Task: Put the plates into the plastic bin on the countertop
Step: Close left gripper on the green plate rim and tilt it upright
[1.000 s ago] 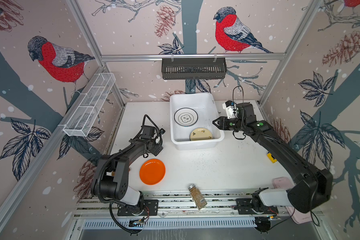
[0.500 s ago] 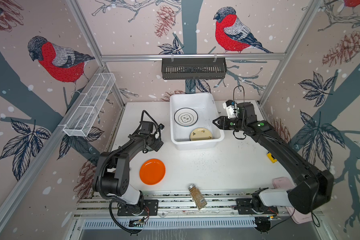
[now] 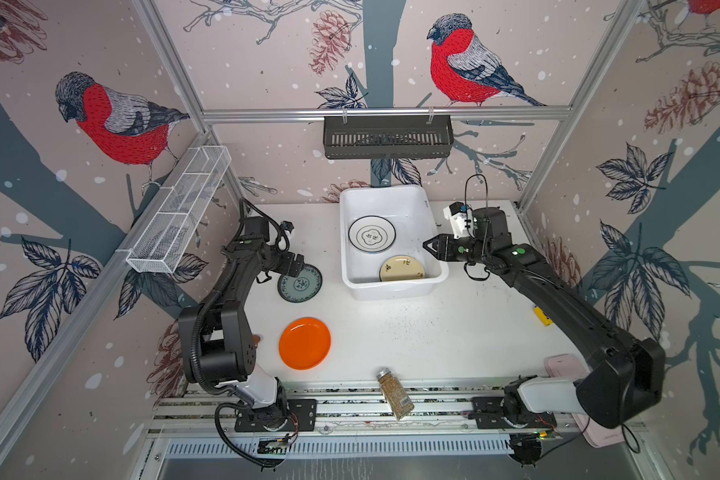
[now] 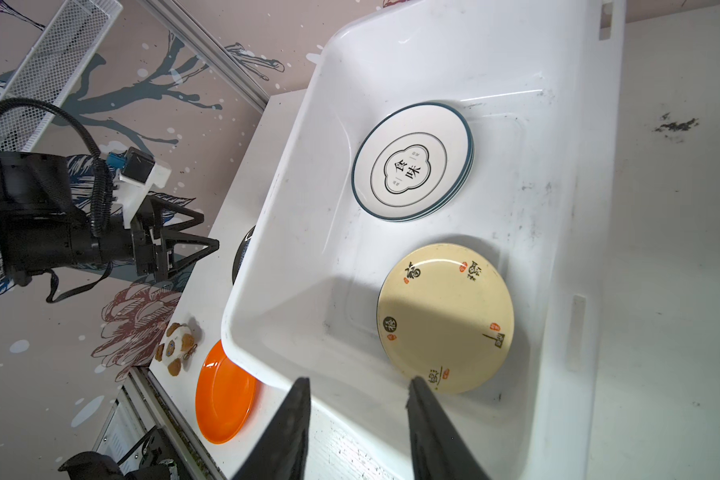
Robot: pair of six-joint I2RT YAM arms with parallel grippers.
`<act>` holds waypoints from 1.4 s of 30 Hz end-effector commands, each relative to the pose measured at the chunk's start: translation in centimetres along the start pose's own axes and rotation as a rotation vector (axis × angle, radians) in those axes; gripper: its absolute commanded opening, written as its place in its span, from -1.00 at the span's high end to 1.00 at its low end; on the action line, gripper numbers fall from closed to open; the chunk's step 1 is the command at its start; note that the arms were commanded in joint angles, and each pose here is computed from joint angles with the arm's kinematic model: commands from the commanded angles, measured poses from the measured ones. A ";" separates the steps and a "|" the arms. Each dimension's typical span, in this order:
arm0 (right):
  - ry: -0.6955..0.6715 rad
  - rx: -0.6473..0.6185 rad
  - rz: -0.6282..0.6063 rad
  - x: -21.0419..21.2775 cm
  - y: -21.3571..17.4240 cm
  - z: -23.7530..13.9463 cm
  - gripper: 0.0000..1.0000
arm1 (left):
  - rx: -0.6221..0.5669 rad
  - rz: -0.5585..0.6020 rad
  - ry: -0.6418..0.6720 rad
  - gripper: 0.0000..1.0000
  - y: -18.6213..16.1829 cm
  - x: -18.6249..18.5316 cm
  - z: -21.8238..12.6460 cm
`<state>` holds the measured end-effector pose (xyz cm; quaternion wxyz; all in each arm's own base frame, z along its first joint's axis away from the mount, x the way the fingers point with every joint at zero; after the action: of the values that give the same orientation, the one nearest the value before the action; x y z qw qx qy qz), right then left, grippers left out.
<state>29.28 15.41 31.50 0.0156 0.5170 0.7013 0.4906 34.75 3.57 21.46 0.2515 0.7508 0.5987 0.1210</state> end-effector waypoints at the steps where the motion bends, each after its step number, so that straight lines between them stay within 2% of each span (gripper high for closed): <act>1: 0.039 -0.029 -0.011 0.4 0.3 0.1 0.19 | 0.076 -0.164 -0.149 -0.81 -1.2 1.2 0.6; 7: 0.040 -0.026 -0.010 0.2 -0.3 0.1 0.20 | 0.106 -0.291 -0.161 -0.64 -2.8 4.7 2.5; 10: 0.040 -0.025 -0.010 0.2 -0.5 0.2 0.20 | 0.125 -0.307 -0.170 -0.59 -3.4 5.3 3.3; 19: 0.082 -0.023 0.001 0.2 -0.6 0.7 0.20 | 0.154 -0.361 -0.190 -0.15 -5.1 6.8 5.4; 26: 0.134 -0.018 -0.011 0.6 -0.5 0.6 0.20 | 0.167 -0.377 -0.223 0.10 -5.6 7.2 6.4; 42: 0.141 -0.015 -0.002 0.4 -0.5 1.0 0.21 | 0.181 -0.403 -0.280 0.31 -6.0 7.3 7.9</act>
<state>29.05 16.26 30.60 -0.0292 0.4857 0.7014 0.5208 35.39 9.77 11.00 0.2801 0.6420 0.7089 -0.0827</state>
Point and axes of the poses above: each gripper's point midway between its finger pads, its own z axis out along the fingers, its own x axis along the line the jaws close on, y = z × x, the point moved 10 cm from there along -z, back along the fingers, and after that the axes turned 3 degrees about -z, right-handed, at the moved point
